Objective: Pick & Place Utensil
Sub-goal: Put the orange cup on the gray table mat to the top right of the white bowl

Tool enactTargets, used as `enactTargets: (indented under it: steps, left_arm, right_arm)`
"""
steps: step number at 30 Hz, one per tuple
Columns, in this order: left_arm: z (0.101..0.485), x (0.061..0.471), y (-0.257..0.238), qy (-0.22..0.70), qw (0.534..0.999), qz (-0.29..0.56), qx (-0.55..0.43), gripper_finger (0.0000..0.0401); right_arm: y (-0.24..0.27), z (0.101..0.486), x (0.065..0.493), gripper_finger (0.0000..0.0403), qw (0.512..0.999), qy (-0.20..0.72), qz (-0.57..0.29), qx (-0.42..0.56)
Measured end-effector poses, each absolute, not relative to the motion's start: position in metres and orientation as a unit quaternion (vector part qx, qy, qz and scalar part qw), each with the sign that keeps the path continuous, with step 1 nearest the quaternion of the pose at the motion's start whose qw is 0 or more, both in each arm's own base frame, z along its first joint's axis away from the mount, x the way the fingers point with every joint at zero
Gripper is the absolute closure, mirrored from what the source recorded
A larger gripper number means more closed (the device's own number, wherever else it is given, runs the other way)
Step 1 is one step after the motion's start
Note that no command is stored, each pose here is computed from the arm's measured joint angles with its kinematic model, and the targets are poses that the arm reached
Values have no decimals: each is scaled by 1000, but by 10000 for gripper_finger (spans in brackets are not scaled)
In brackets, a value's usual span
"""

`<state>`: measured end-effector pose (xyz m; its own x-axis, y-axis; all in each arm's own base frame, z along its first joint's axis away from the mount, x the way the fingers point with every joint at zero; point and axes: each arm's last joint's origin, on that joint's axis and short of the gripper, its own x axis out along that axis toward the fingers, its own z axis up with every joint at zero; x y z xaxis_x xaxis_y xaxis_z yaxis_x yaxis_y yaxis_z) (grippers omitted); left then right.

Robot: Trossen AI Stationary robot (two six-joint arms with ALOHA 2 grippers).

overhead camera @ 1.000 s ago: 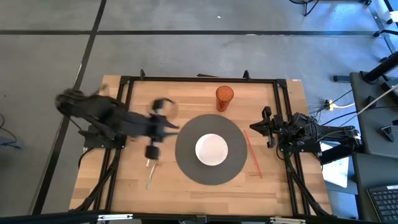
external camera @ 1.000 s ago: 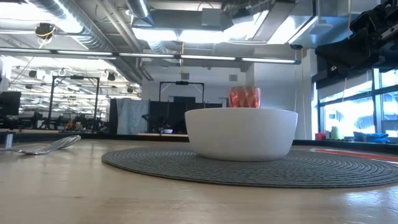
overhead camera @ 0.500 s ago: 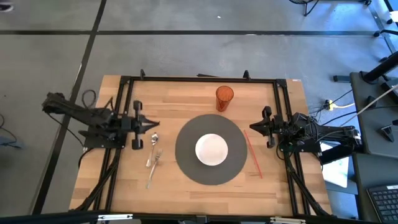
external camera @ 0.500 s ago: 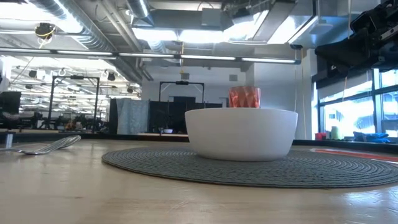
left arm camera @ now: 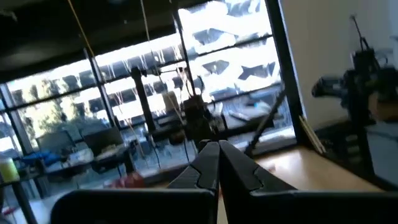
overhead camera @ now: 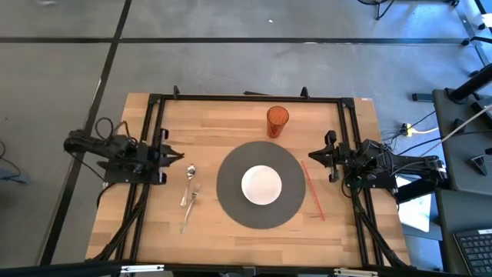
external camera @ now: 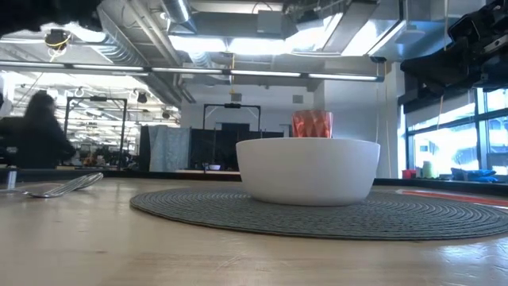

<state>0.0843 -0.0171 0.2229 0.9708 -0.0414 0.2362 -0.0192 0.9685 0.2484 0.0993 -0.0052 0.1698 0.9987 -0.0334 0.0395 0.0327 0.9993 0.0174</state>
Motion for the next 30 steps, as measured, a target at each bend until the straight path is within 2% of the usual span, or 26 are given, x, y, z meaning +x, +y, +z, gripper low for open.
enactTargets:
  steps: [7, 30]
  left_arm:
    - [202, 88, -14, -74, 990, 50, 107, 399]
    - [188, 91, -14, -31, 993, 50, 107, 400]
  right_arm:
    - [-5, 170, 99, 379, 1000, -21, -17, 7]
    - [-5, 171, 99, 379, 1000, -24, -17, 0]
